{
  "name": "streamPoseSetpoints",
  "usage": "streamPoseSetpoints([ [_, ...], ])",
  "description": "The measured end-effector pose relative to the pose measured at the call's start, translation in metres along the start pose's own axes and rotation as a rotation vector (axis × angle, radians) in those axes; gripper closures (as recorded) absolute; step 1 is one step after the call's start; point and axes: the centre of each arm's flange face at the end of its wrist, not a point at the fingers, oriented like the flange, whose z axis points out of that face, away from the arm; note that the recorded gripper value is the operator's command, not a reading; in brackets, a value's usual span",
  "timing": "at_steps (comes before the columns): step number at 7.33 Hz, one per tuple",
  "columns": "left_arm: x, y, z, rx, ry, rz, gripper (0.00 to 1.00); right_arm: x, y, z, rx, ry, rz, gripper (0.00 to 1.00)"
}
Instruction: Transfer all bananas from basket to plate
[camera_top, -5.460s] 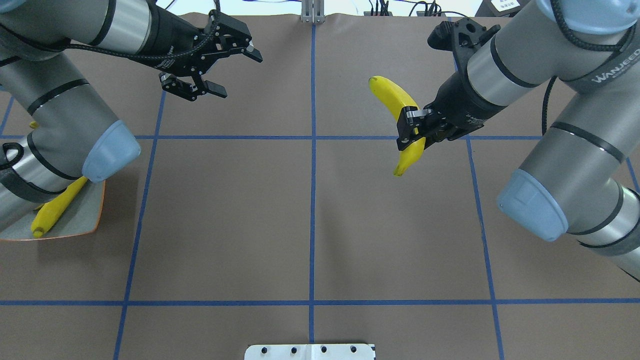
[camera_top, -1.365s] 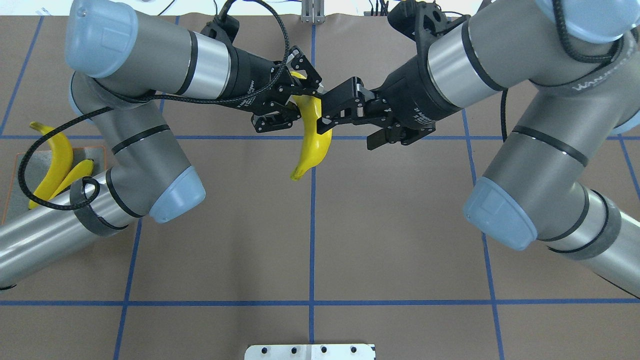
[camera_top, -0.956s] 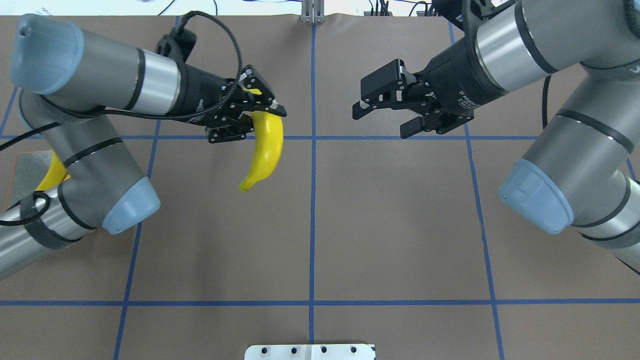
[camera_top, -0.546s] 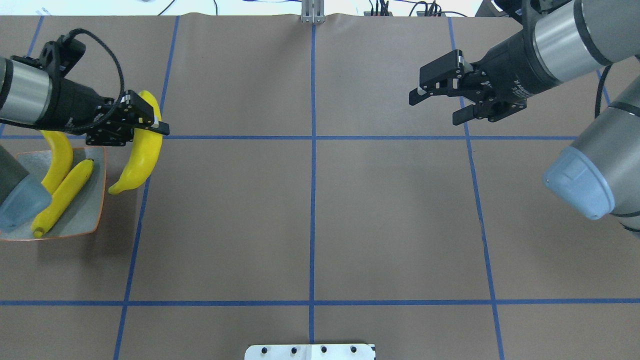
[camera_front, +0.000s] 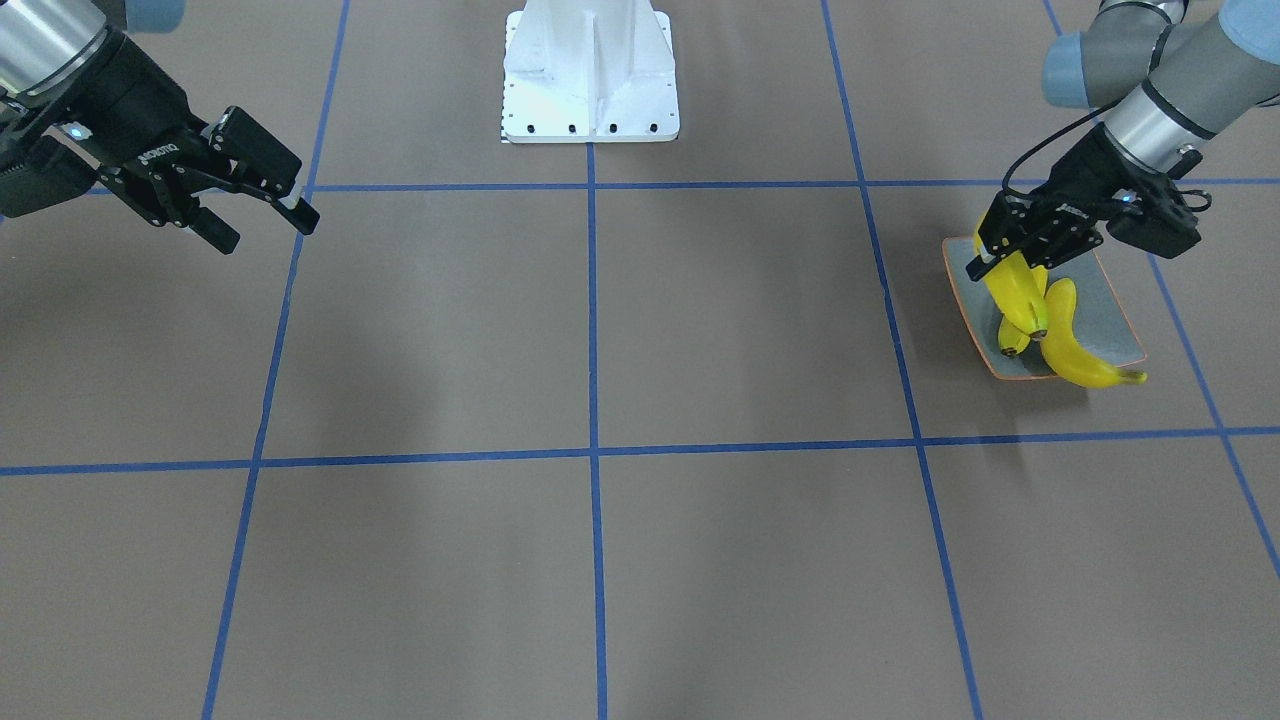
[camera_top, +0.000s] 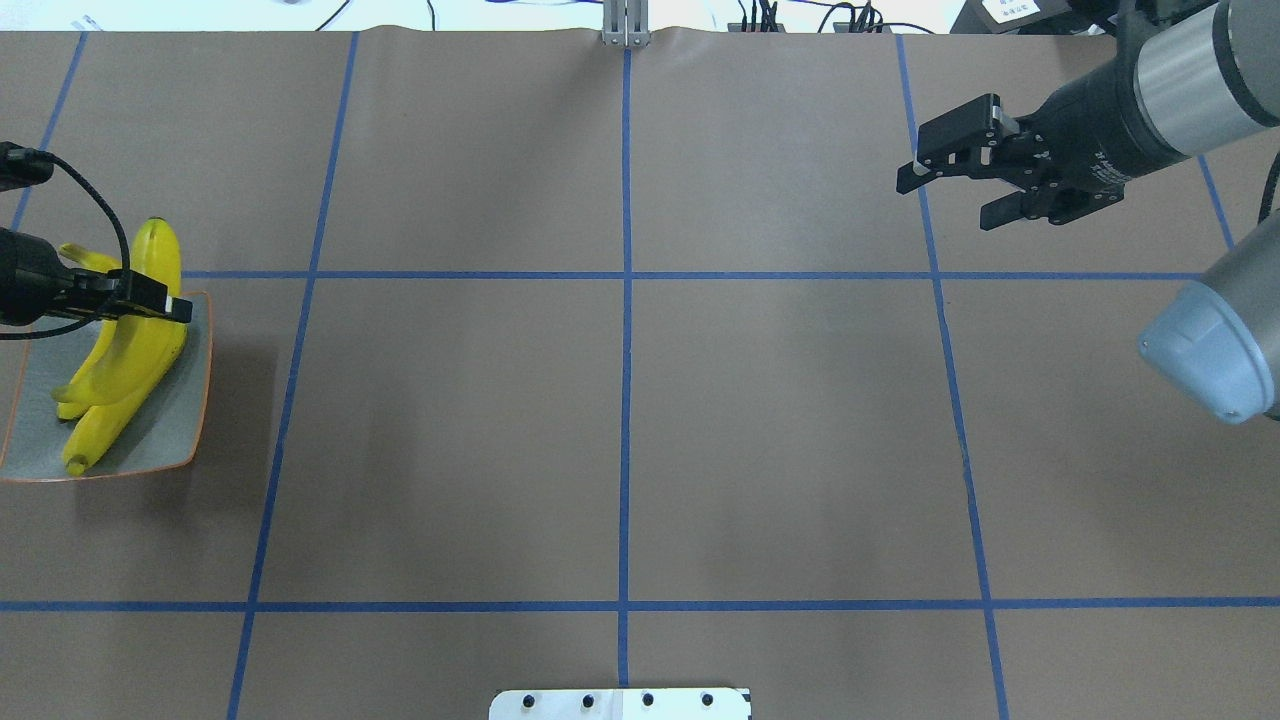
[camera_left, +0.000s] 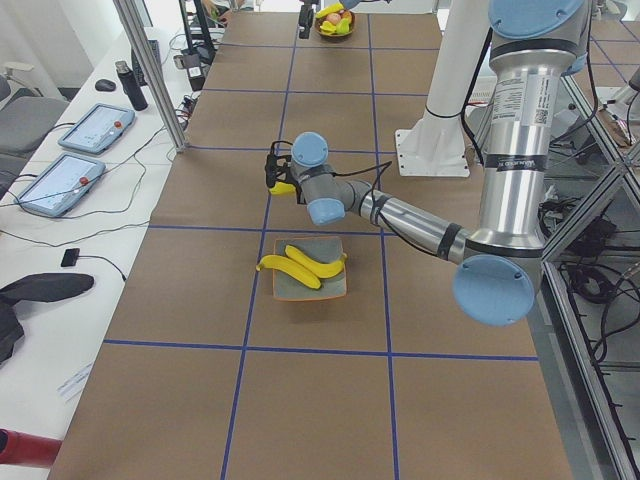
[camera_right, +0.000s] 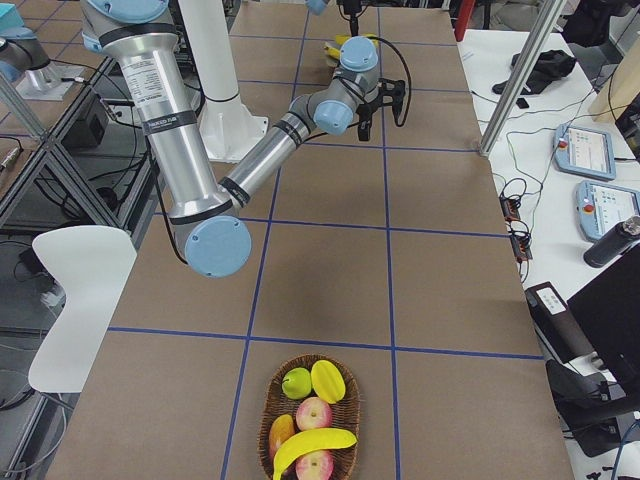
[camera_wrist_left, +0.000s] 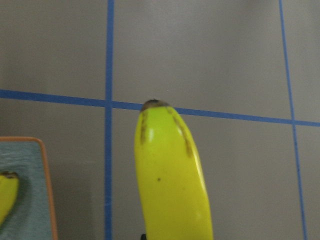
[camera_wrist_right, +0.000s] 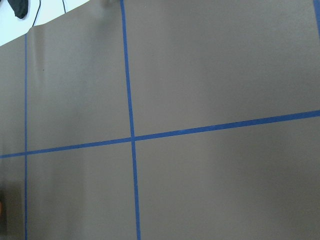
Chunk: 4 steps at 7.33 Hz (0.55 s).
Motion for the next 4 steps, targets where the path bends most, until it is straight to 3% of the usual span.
streamPoseSetpoints([
  [2, -0.014, 0.007, 0.004, -0.002, -0.177, 0.122, 1.0, 0.007, -0.004, 0.004, 0.003, 0.014, 0.01, 0.0],
  [4, 0.006, 0.032, 0.022, -0.055, -0.329, 0.203, 1.0, 0.019, -0.007, 0.002, 0.01, 0.028, 0.027, 0.0],
])
